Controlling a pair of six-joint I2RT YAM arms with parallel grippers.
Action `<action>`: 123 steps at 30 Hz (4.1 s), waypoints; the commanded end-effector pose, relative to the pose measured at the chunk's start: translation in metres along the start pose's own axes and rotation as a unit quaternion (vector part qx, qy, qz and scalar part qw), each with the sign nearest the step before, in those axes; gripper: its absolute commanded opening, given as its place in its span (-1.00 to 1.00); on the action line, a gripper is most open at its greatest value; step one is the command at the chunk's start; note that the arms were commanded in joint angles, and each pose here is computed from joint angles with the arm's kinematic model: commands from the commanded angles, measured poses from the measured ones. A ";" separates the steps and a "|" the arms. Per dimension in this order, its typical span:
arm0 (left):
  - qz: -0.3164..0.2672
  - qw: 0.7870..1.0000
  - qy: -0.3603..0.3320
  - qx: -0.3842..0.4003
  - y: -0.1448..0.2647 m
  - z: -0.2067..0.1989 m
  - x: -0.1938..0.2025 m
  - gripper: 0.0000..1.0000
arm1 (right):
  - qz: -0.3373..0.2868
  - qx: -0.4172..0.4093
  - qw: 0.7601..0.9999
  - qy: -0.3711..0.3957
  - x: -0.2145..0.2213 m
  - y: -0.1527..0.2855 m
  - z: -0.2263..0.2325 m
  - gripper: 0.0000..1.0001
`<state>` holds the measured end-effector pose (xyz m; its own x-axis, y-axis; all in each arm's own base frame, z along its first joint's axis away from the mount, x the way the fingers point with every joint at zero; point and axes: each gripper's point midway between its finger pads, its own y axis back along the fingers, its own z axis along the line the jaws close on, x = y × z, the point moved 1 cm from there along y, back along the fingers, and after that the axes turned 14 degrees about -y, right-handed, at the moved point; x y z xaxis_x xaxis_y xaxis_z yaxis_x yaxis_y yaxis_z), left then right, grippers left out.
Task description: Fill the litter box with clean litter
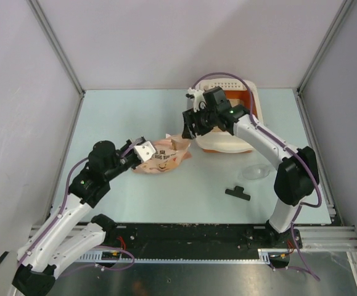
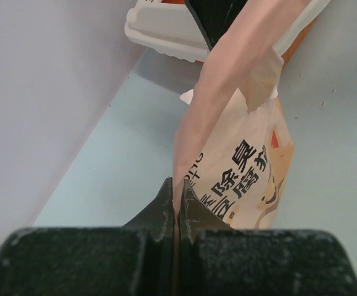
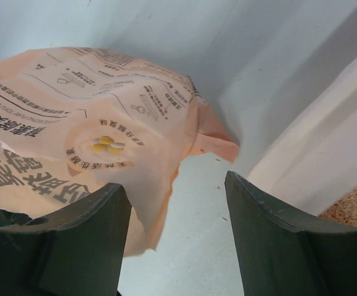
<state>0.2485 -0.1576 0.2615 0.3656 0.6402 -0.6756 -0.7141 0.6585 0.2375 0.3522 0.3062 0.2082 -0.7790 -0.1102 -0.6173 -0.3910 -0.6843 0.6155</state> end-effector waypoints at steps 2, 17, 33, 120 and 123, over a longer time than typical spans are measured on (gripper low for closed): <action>-0.065 0.997 -0.027 -0.041 0.003 0.023 -0.030 -1.00 | -0.006 0.003 0.999 0.033 -0.011 0.009 0.019 0.26; -0.128 0.988 0.037 -0.084 0.022 0.080 -0.081 -1.00 | -0.009 -0.035 0.997 0.062 -0.031 0.043 0.069 -1.00; -0.090 0.995 0.045 -0.024 -0.004 0.041 -0.037 -1.00 | 0.001 -0.162 0.958 0.235 0.011 0.110 0.008 0.40; -0.117 0.903 0.349 0.220 -0.155 0.025 0.034 -0.93 | -0.108 -0.117 0.942 0.297 0.020 0.019 0.024 -0.99; -0.126 0.897 0.350 0.239 -0.157 0.018 0.028 -0.93 | -0.106 -0.118 0.943 0.292 0.021 0.020 0.024 -0.96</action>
<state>0.3907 -0.2185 0.1998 -0.1051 0.2112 -0.9718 -0.3476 0.9077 0.2349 0.3005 0.3162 0.2033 -0.3216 -0.3136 -0.8935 -0.2549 -0.8801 0.4006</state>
